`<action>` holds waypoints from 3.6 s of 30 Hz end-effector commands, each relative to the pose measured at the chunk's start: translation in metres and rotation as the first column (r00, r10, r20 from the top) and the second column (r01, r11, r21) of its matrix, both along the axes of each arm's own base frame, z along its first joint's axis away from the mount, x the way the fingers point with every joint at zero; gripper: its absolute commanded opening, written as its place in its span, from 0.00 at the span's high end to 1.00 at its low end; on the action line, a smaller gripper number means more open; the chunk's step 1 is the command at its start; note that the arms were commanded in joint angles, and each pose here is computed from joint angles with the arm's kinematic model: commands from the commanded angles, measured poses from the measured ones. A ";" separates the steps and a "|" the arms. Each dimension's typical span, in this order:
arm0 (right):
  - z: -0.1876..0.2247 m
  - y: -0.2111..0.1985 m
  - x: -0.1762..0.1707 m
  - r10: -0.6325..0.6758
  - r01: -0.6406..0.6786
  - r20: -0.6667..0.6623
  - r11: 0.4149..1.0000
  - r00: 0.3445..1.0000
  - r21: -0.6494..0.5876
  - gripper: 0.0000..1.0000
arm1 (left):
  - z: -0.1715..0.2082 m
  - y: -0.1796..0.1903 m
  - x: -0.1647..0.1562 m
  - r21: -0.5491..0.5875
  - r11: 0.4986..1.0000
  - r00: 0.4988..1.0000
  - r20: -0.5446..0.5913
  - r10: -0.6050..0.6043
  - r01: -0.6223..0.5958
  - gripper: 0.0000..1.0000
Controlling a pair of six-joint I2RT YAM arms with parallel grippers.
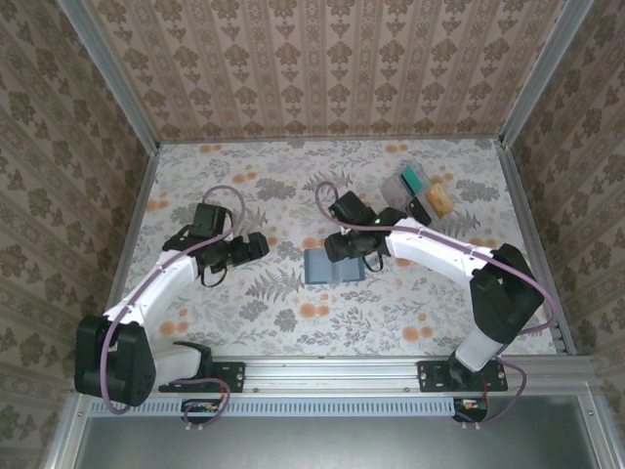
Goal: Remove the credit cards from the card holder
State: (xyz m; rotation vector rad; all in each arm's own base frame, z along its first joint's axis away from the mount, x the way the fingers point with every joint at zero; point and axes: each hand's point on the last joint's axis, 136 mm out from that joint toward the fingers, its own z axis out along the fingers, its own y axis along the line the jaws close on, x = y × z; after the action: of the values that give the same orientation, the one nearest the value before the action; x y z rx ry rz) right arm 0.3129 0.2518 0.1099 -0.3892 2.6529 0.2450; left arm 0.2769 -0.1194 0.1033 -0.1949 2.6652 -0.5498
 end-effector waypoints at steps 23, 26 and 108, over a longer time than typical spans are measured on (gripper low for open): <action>-0.100 0.002 -0.007 -0.187 0.174 -0.157 0.981 0.970 -0.089 0.57 | 0.008 -0.070 0.016 -0.315 0.947 0.996 -0.050 -0.080 0.060 0.01; -0.105 -0.003 -0.009 -0.195 0.183 -0.167 0.979 0.966 -0.086 0.61 | 0.004 -0.083 0.018 -0.328 0.942 0.992 -0.074 -0.097 0.068 0.06; -0.105 -0.007 -0.019 -0.192 0.200 -0.192 0.979 0.962 0.027 0.68 | -0.058 -0.170 0.001 -0.206 0.947 0.924 -0.245 -0.295 0.248 0.67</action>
State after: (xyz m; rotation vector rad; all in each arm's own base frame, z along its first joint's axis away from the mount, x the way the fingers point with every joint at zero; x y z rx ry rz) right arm 0.3122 0.2614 0.0211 -0.1164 2.7581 0.3446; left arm 0.2784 -0.2829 0.0482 0.0325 2.9189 -0.8969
